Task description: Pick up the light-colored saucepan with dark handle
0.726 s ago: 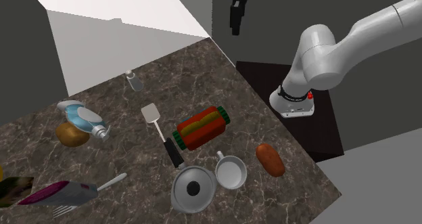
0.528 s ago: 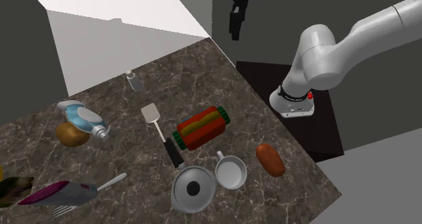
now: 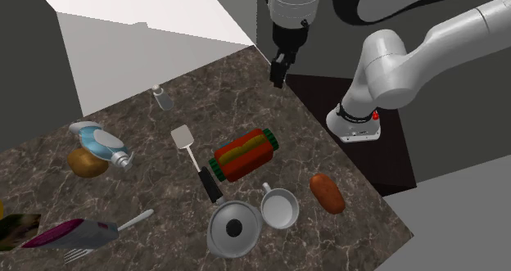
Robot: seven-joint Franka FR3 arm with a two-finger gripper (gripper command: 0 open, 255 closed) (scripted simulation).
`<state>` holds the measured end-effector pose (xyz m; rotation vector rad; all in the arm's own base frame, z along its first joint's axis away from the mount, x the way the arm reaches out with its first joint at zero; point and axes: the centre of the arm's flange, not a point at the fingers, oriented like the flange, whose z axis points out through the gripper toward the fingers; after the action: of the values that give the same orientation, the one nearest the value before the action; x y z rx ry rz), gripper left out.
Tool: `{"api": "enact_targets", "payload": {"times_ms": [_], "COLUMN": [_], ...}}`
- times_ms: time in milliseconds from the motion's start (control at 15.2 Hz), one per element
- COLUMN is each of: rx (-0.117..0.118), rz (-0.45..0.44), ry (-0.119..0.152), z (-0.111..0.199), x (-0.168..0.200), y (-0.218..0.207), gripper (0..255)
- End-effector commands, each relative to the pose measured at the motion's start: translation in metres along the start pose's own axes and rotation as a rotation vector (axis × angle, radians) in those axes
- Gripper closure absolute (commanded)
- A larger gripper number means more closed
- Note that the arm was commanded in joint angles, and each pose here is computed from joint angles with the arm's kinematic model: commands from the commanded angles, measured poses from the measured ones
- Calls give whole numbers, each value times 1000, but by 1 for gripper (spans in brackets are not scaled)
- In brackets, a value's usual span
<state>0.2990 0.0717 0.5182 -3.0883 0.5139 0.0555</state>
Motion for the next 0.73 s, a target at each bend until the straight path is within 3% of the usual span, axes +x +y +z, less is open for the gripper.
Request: {"api": "enact_targets", "payload": {"times_ms": [0, 660], "rx": [9, 44], "rz": [44, 240], "ry": [12, 68], "z": [11, 66], "x": [-6, -22], "y": [-20, -135], "gripper": [0, 0]}}
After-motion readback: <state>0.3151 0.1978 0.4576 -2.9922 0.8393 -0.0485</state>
